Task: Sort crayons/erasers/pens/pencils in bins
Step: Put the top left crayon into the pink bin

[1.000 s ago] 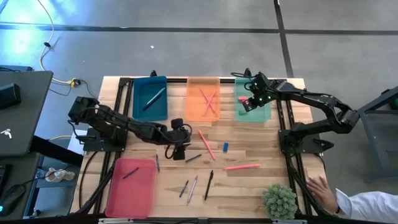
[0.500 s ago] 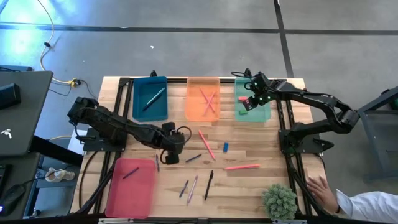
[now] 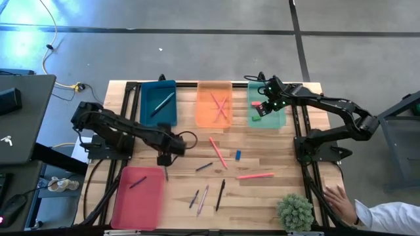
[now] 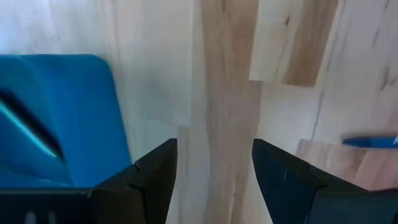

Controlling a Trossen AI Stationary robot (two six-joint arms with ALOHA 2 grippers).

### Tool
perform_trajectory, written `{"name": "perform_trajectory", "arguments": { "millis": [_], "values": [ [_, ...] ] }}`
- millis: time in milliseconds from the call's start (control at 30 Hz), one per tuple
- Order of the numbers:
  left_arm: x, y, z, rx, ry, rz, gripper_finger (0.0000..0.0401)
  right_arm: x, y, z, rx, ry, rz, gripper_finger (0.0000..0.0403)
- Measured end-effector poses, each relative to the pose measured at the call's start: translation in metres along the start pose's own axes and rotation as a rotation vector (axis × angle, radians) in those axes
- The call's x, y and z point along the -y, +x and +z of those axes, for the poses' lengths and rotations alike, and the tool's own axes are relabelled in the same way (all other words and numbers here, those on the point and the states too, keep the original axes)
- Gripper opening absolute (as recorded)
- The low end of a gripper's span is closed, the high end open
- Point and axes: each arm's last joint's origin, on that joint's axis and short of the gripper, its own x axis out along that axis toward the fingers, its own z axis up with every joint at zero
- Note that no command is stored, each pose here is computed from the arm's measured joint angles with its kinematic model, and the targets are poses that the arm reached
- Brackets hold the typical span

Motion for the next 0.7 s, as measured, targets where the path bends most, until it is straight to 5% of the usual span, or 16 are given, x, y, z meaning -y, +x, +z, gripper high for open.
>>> {"name": "perform_trajectory", "arguments": {
  "millis": [133,333,500,700],
  "values": [
    [-0.01,-0.002,-0.003,-0.016,0.016,-0.04,0.0197,0.0,0.0,0.0,0.004,0.0,0.001,0.0145],
    [-0.021,-0.01,-0.008,-0.02,-0.015,-0.265,0.0177,0.0,0.0,0.0,0.004,0.0,0.001,0.0145],
    [-0.024,-0.012,-0.008,-0.065,-0.228,-0.44,0.0158,0.0,0.0,0.0,0.005,-0.005,0.002,0.0145],
    [-0.023,-0.013,-0.008,-0.141,-0.534,-0.447,0.0122,-0.004,0.0,0.0,0.013,-0.021,0.011,0.0145]
  ]
}}
